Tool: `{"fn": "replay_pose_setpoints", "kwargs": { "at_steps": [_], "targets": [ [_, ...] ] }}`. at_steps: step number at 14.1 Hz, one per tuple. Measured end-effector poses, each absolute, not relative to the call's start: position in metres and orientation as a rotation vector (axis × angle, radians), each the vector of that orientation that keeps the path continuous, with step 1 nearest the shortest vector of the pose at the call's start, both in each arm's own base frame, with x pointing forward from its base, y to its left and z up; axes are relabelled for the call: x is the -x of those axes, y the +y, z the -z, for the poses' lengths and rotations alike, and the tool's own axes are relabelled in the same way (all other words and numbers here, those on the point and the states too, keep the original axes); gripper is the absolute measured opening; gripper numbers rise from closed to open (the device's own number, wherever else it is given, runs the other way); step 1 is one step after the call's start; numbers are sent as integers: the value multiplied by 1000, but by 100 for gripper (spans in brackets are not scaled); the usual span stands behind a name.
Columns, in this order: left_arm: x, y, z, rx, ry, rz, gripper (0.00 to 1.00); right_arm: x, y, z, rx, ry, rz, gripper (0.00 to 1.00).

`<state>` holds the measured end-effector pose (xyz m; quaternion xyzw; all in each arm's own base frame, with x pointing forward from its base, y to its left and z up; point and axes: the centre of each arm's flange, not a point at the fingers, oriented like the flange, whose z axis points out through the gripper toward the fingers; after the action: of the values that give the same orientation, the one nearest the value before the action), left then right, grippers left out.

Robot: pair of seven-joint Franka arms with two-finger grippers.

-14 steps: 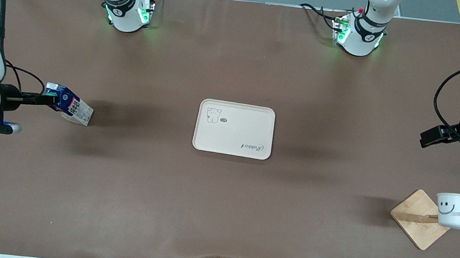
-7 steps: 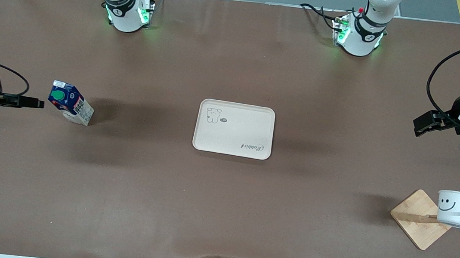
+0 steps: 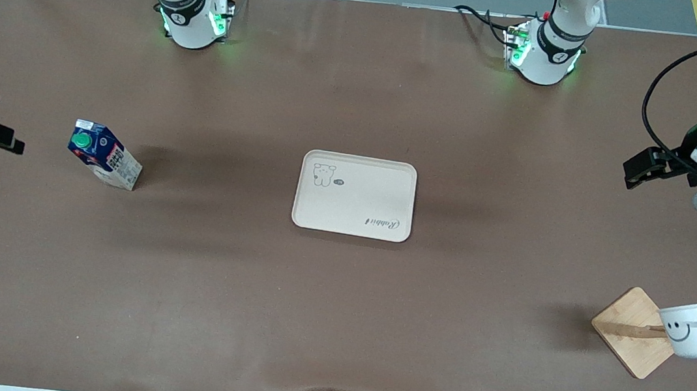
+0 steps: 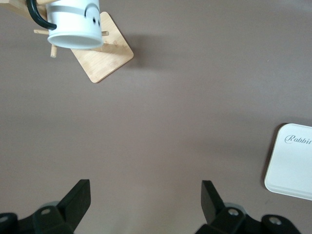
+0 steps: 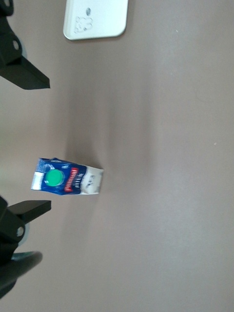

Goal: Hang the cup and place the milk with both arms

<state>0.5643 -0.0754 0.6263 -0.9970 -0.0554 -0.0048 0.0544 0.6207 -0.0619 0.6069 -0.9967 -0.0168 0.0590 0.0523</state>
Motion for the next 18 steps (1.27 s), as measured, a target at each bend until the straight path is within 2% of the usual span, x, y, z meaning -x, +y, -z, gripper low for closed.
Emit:
{"fn": "replay_pose_setpoints", "kwargs": {
  "at_steps": [5,9,14,18],
  "targets": [
    [-546,-61,-631,3066,-115,-13,100,-545,-51,-656,3018,-44,-176,100],
    [-534,-53,-639,3074,-75,-21,100,-503,-45,-636,3016,-44,-143,100],
    [-526,-63,-639,3071,-48,-22,100,-508,-47,-650,3092,-165,-60,100],
    [-525,-61,-641,3072,-51,-18,100,-514,-45,-646,3134,-212,-82,100]
  ]
}}
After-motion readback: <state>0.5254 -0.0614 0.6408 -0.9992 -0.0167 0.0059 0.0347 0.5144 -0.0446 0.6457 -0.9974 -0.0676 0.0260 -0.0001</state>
